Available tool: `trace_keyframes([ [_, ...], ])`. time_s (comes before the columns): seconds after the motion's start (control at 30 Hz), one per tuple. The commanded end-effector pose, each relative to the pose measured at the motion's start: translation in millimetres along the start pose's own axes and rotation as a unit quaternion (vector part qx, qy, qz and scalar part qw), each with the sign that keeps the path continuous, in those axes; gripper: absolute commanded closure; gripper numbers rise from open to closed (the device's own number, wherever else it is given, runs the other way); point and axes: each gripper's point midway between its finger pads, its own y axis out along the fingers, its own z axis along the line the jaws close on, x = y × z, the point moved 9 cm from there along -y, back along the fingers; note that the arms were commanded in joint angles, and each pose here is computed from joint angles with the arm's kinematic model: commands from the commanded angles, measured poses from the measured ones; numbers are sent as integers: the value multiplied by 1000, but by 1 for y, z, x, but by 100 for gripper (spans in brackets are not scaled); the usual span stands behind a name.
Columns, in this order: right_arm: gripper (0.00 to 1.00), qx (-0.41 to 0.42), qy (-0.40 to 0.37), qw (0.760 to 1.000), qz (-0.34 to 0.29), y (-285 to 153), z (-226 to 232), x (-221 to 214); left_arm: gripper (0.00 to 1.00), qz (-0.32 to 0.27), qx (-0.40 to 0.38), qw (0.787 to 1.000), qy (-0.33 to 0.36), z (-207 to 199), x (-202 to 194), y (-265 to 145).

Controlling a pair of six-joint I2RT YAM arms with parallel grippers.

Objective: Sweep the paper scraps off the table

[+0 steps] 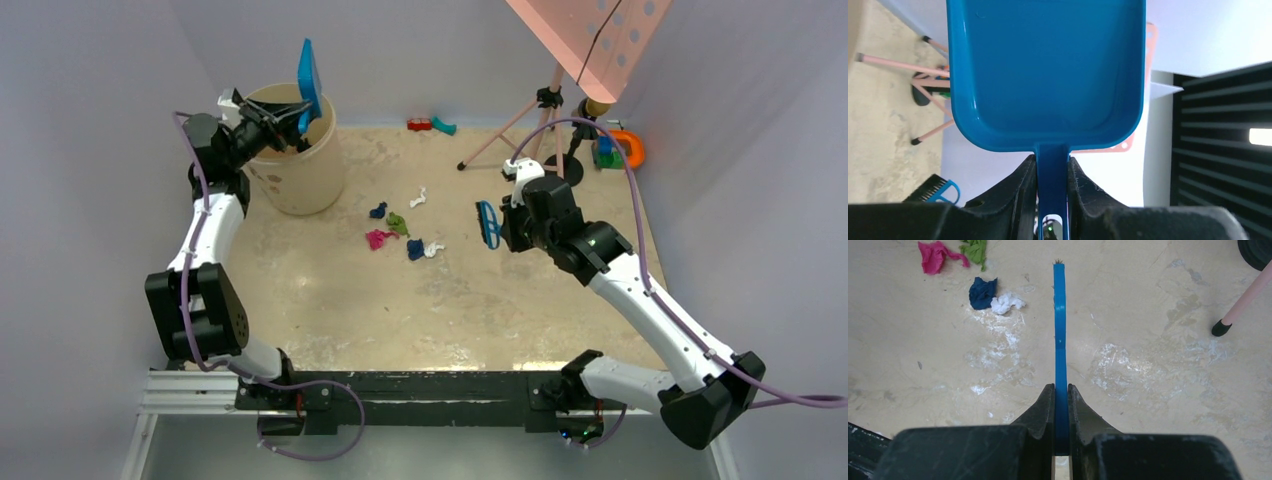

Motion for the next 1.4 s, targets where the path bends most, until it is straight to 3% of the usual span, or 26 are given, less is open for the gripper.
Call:
trace_keyframes([
  [0.0,100,29,15,999,-22,2,7,9,100,41,-78,994,59,-52,-20,-11],
  [0.13,100,62,43,997,-28,10,17,15,100,35,-51,991,117,-64,-37,-18],
  [0.23,100,99,90,990,-48,16,29,31,100,14,30,977,211,-63,-69,-26],
  [0.33,100,124,158,978,-60,27,42,50,100,-26,160,923,349,-41,-116,-40],
  [0.4,100,145,210,966,-48,38,54,62,100,-28,194,896,398,-22,-131,-51],
  [0.5,100,201,235,951,-13,71,76,78,100,-23,234,883,406,9,-136,-71],
  [0.67,100,292,279,914,40,127,121,100,100,-11,295,843,450,47,-146,-115],
  [0.8,100,310,331,890,49,175,141,105,100,-21,309,806,503,53,-157,-152],
  [0.97,100,232,448,858,97,233,141,89,100,-48,323,778,536,63,-158,-173],
  [1.1,100,111,497,841,184,260,120,45,100,-48,327,777,536,72,-157,-176],
  [1.27,100,-48,479,861,162,217,75,8,100,-41,338,775,533,82,-155,-176],
  [1.37,100,-76,453,880,122,174,58,4,100,-45,349,767,537,88,-152,-178],
])
